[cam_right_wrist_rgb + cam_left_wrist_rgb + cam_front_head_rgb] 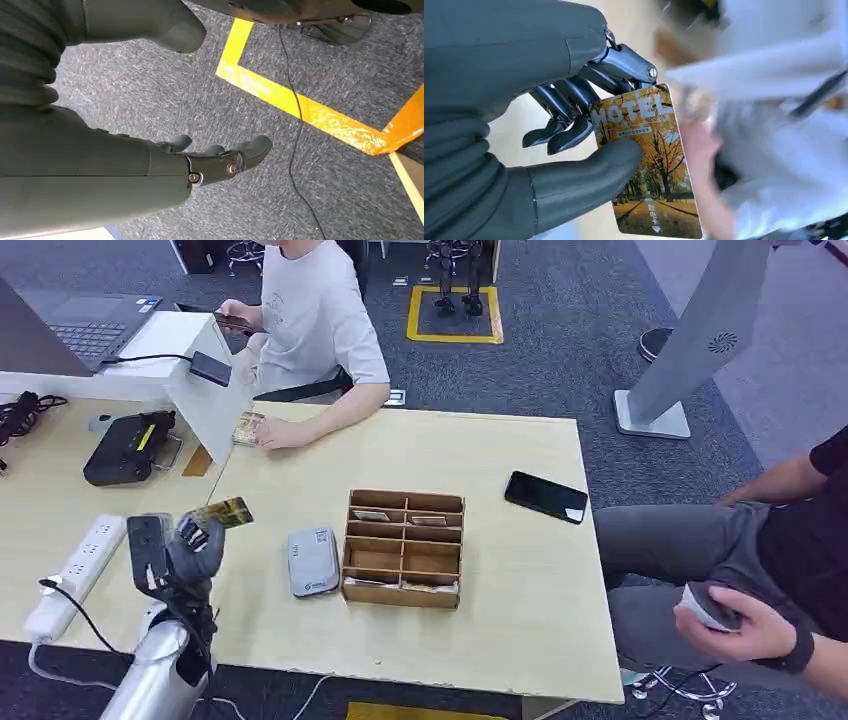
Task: Pass the card to the sensor for recognition and then transmit it.
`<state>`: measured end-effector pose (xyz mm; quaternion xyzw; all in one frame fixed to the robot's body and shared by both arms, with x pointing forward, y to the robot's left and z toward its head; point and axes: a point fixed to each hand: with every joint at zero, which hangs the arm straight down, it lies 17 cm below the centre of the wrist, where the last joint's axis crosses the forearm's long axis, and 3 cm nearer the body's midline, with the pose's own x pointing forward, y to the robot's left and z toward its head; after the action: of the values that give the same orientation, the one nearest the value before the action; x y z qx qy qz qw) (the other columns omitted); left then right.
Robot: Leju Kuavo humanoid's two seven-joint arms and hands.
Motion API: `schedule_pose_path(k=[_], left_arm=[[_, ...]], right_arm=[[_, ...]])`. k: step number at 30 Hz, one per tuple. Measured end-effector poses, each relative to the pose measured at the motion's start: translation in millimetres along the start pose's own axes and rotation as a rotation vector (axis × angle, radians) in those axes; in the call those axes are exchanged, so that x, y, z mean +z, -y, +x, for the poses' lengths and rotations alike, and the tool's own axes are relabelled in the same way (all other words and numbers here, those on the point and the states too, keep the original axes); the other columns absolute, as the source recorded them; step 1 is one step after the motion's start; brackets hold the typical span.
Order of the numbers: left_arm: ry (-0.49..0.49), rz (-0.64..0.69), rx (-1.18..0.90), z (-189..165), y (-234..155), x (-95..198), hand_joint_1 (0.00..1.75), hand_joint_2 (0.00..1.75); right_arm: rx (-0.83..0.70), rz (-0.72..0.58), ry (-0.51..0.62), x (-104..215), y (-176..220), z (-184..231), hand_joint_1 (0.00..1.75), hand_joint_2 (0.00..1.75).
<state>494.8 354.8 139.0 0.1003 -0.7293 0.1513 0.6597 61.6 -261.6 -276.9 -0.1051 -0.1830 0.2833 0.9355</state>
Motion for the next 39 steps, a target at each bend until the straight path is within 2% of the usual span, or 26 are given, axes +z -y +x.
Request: schedule_pose_path(k=[3,7,11,15,21,24,30,39], left_arm=[[0.118,0.057,-0.01,48,-16,-28,1.75,1.75],[0.274,0.101,-0.09,93,-26,-42,1.75,1.75],[0.482,0.08,-0.37,133,-5,-38,1.75,1.75],[0.718,0.041,-0.703,165,34,-24,1.75,1.75],[0.931,0.013,-0.965,188,70,-12,1.75,1.75],[0.995,0.01,-1.056,192,79,-11,1.75,1.75],[1.029,-0.015,-1.15,184,86,-12,1.75,1.75],[1.014,-0.038,-1.172,173,88,-17,1.75,1.75]], right_arm=[[0.013,0.012,0.002,0,-2,0,0.0,1.75],[0.034,0.02,-0.005,1,-3,-2,0.0,1.75],[0.058,0.037,0.008,0,-5,1,0.0,1.75],[0.094,0.05,0.042,-1,-3,8,0.0,1.75],[0.15,0.068,0.064,-2,-2,10,0.0,1.75],[0.162,0.076,0.07,-2,-2,10,0.0,1.75],[0.169,0.075,0.064,-3,0,8,0.0,1.75],[0.18,0.051,0.062,-4,8,6,0.0,1.75]])
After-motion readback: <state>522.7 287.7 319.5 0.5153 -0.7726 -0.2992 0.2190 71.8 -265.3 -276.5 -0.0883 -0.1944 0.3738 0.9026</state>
